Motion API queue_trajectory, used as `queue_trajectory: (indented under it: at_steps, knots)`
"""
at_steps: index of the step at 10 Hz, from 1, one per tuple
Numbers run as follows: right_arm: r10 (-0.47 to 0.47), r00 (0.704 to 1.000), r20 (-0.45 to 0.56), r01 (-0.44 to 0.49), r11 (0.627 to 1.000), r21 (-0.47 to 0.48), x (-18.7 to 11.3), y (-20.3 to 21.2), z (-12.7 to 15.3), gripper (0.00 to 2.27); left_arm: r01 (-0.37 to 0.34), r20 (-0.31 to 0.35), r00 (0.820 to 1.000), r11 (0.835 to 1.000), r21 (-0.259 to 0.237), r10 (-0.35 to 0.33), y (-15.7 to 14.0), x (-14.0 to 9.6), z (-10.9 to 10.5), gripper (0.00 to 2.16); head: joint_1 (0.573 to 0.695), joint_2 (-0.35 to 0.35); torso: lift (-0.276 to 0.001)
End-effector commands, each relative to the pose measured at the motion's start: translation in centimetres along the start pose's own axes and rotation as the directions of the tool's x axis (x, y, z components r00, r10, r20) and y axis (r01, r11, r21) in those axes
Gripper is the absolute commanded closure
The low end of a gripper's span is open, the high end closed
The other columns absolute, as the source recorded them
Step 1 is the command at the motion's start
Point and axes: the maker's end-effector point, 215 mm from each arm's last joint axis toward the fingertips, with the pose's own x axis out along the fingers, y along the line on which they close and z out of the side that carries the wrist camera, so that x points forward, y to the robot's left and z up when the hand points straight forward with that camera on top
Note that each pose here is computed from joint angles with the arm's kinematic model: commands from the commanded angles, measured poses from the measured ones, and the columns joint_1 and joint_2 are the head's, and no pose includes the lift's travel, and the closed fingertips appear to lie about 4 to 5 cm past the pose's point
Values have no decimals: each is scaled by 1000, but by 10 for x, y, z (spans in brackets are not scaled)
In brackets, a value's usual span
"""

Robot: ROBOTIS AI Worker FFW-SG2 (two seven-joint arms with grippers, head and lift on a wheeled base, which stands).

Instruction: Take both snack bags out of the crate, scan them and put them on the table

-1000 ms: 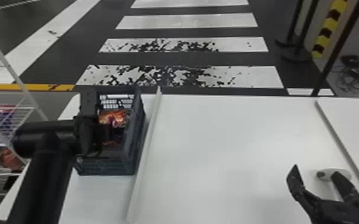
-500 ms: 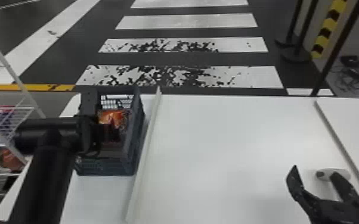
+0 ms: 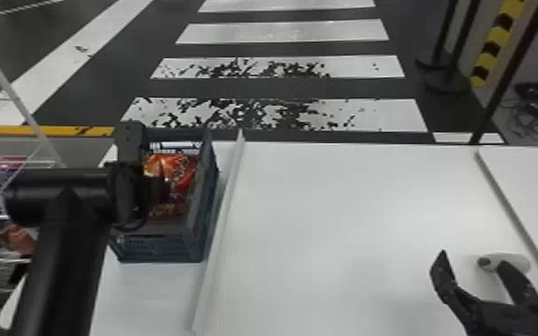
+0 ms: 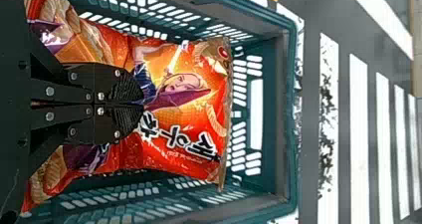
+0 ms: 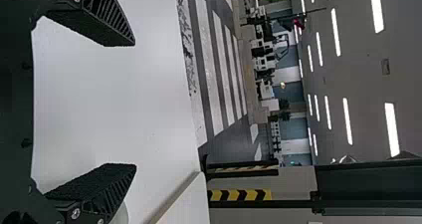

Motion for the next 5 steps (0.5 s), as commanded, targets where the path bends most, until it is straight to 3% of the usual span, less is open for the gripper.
queue_trajectory:
  at_steps: [1, 3, 4, 5]
  knots:
    - [-2, 1000, -4, 2, 1000, -2, 0, 0, -2, 124, 8, 21, 1000, 1000, -6, -8, 1, -19, 14, 2138, 695, 109, -95]
    - [0, 1000, -6, 0, 1000, 0, 0, 1, -2, 124, 30, 8, 1000, 999, -13, -30, -9, -32, 14, 2138, 695, 105, -95]
    - [0, 1000, -6, 0, 1000, 0, 0, 1, -2, 124, 33, -29, 999, 999, -16, -33, -9, -39, 6, 2138, 695, 102, -95]
    - [-2, 1000, -6, 2, 1000, 0, 0, 0, -2, 124, 33, -9, 999, 999, -17, -33, -9, -45, 13, 2138, 695, 98, -95]
